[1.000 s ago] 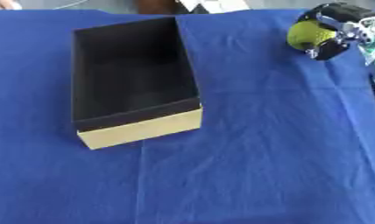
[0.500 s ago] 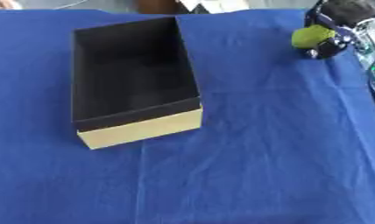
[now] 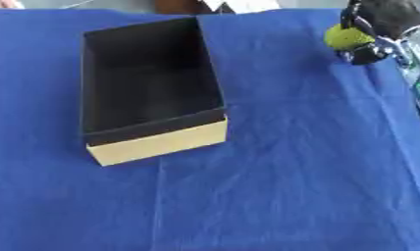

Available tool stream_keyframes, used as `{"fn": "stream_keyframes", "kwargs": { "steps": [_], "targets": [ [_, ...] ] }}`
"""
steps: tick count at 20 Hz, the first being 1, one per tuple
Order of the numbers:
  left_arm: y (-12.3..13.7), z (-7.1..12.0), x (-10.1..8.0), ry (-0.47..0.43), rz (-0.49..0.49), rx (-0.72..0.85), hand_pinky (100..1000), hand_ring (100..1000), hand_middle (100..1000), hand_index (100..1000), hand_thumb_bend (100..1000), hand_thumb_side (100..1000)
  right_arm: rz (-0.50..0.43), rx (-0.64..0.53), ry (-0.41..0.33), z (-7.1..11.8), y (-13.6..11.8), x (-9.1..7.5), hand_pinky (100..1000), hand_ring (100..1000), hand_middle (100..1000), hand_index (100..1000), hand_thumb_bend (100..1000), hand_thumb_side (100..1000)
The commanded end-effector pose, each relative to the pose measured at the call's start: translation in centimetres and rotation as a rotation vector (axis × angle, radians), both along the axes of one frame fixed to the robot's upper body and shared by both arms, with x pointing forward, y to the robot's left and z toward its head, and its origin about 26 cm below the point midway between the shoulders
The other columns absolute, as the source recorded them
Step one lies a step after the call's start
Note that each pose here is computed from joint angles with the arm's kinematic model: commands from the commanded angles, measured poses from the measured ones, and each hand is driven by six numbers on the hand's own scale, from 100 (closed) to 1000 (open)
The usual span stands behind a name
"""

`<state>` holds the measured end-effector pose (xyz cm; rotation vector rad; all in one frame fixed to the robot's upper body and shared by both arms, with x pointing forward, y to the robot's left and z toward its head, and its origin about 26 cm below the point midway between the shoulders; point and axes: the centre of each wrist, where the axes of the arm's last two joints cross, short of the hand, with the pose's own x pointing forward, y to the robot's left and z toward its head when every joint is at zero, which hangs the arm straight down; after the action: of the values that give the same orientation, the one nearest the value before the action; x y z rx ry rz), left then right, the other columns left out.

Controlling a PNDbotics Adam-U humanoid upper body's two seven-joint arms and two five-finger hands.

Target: Pick up objects on the table and place them in the box.

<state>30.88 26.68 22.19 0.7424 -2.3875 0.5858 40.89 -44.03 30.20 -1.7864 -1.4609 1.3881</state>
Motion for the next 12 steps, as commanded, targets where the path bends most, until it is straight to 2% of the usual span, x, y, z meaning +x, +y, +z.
{"fn": "stream_keyframes", "kwargs": {
  "steps": [1, 6, 12],
  "targets": [
    [0.3, 0.6, -0.3, -0.023, 0.008, 0.017, 482, 681, 661, 661, 915, 738, 0.018, -0.046, -0.076, 3.2, -0.4, -1.6, 720, 557, 397, 436, 362, 100],
    [0.3, 0.5, -0.3, -0.022, 0.008, 0.02, 483, 681, 661, 662, 910, 739, 0.11, -0.076, -0.111, 4.7, 1.5, -2.9, 726, 568, 412, 454, 357, 100],
    [0.2, 0.6, -0.3, -0.025, 0.004, 0.024, 486, 681, 661, 663, 906, 741, 0.347, -0.115, -0.129, 6.5, 6.8, -4.9, 736, 578, 453, 500, 286, 100]
  ]
}}
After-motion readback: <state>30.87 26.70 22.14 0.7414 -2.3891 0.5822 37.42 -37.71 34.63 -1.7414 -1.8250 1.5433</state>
